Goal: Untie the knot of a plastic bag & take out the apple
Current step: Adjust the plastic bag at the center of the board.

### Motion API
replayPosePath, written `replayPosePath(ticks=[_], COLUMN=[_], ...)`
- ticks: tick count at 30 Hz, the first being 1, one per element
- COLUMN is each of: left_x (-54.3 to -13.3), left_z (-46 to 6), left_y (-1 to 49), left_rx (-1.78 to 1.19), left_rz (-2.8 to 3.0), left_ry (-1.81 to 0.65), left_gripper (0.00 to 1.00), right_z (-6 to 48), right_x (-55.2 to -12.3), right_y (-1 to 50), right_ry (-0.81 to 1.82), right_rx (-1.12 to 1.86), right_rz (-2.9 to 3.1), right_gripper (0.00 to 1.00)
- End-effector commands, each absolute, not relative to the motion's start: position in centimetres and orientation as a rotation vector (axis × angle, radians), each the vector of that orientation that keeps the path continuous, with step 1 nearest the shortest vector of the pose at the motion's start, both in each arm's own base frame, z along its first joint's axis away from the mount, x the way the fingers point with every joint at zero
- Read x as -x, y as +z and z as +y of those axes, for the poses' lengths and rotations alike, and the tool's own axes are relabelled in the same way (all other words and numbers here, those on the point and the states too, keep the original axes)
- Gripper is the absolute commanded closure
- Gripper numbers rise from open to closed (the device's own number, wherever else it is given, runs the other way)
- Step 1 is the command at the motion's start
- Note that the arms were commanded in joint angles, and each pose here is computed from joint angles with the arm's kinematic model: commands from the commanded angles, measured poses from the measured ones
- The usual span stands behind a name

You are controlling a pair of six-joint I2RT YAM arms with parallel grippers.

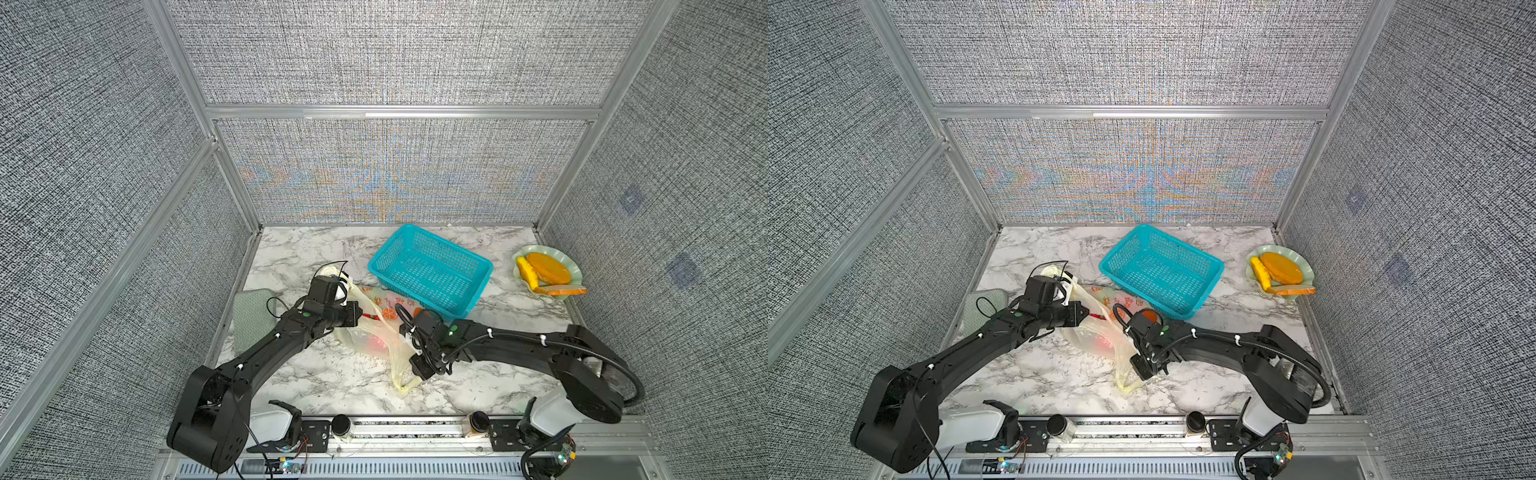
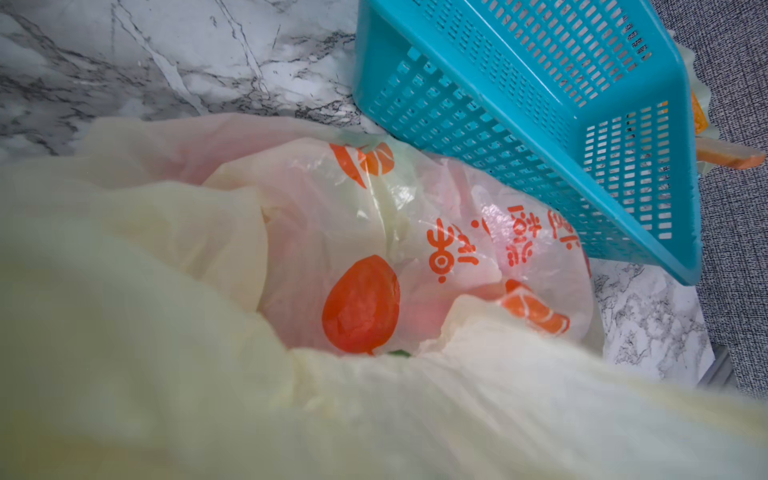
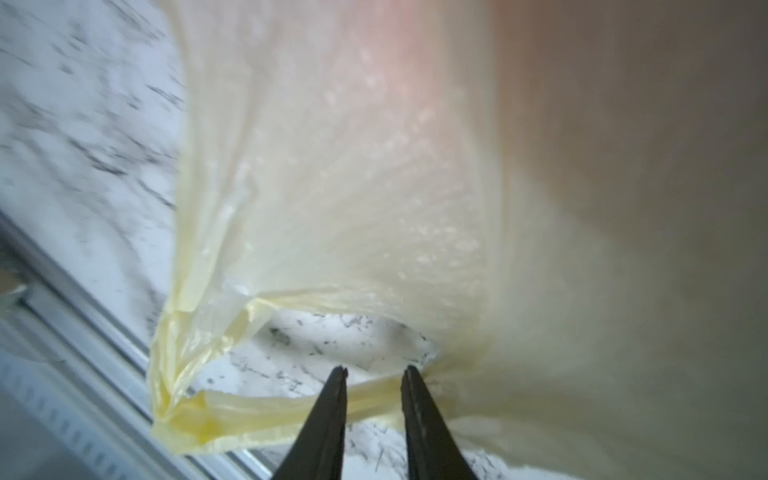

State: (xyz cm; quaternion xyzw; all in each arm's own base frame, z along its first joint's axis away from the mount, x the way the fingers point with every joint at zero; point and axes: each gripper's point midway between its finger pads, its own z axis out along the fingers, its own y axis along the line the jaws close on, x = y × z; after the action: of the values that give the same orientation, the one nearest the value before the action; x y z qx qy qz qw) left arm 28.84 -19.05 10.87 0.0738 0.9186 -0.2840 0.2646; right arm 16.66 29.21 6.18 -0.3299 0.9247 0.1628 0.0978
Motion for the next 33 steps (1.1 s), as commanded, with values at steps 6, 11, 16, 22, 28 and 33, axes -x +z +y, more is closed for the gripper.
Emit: replayPosePath(ticks=[6, 11, 16, 22, 28, 33], left_x=[-29.3, -29.8, -29.9, -29.5, -29.0, -28.2], left_z=[-19.3, -18.9, -18.8, -18.2, -17.9, -17.6], left_y=[12.8, 12.9, 13.0, 13.6, 13.3, 12.0], left_rx=[-0.224, -0.198, -0.188, -0.188, -0.191, -0.180], left_rz=[2.403, 2.400, 2.391, 2.380, 2.402, 2.450], left_ry=[-0.784, -0.743, -0.746, -0.712, -0.698, -0.693], left_gripper=[0.83, 0.84, 0.86, 0.85, 0.85, 0.85], right_z=[35.0, 37.8, 39.9, 38.4, 36.7, 37.2], right_x=[-18.5, -21.1, -24.0, -29.9, -34.7, -37.6], right_y=[16.9, 17.2, 13.7, 10.9, 10.1, 11.6], right_ry=[0.768, 0.791, 0.725, 0.494, 0.332, 0.288], right_rx=[1.119, 1.103, 1.099, 0.937, 0.826, 0.734], right_rz=[2.353, 2.297, 2.416, 2.477, 2.451, 2.339], right_gripper=[0.70, 0.82, 0.92, 0.92, 0.91, 0.75])
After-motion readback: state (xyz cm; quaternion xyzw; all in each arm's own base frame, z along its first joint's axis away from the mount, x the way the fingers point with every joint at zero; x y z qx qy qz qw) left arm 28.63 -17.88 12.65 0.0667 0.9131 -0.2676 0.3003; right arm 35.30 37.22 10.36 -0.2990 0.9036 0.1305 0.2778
